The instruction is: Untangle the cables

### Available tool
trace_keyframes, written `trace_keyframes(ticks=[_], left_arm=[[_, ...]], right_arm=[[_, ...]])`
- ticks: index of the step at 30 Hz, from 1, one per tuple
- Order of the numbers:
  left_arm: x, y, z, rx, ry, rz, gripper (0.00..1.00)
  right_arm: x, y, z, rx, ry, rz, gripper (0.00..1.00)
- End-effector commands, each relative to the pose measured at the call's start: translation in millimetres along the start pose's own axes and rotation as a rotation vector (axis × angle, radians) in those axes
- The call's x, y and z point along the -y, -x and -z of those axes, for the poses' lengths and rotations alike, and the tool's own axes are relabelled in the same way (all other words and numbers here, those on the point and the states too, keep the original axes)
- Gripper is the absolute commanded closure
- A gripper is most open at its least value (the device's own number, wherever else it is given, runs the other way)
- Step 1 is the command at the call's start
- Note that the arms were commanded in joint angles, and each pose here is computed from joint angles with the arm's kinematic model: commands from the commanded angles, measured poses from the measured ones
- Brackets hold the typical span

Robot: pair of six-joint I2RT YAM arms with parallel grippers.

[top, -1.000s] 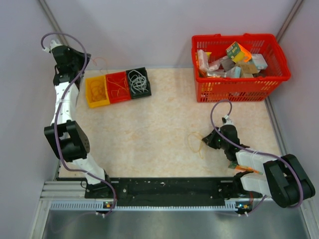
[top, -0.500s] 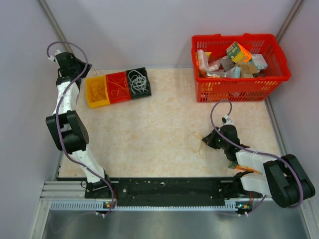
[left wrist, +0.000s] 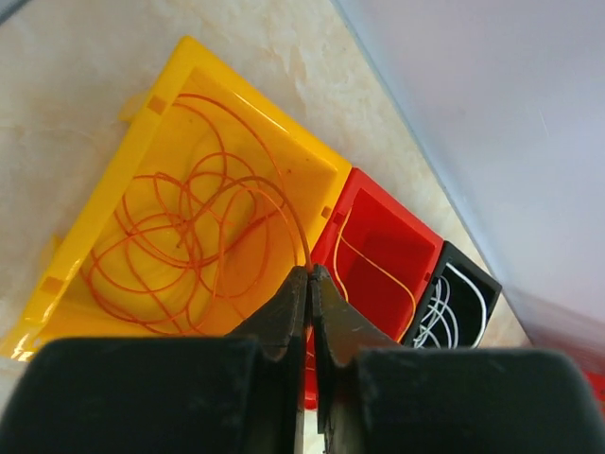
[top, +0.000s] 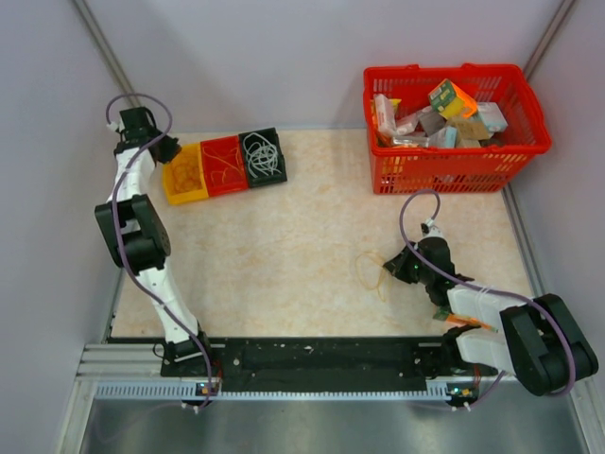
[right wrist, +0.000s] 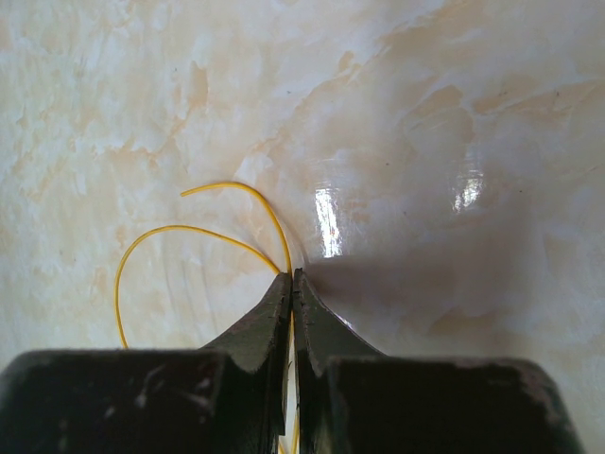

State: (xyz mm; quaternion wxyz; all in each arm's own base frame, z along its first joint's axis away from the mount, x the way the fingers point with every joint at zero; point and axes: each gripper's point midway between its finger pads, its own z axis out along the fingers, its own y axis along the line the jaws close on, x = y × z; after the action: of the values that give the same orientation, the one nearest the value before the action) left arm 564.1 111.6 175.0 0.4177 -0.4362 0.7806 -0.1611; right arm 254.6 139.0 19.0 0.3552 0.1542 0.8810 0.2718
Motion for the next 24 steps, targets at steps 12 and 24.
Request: trace_keyframes(ticks=[12, 24], left_arm=[[41.6, -36.4, 79.7, -0.086, -0.074, 0.161, 0.07], [76.3, -295.2, 192.2, -0.402, -0.576, -0.324, 0.13]], right_arm=[[-10.7, -4.9, -1.8, -0.031, 0.056, 0.022, 1.00], [-94.3, -40.4, 2.6, -0.205, 0.291, 0.314, 0.98]])
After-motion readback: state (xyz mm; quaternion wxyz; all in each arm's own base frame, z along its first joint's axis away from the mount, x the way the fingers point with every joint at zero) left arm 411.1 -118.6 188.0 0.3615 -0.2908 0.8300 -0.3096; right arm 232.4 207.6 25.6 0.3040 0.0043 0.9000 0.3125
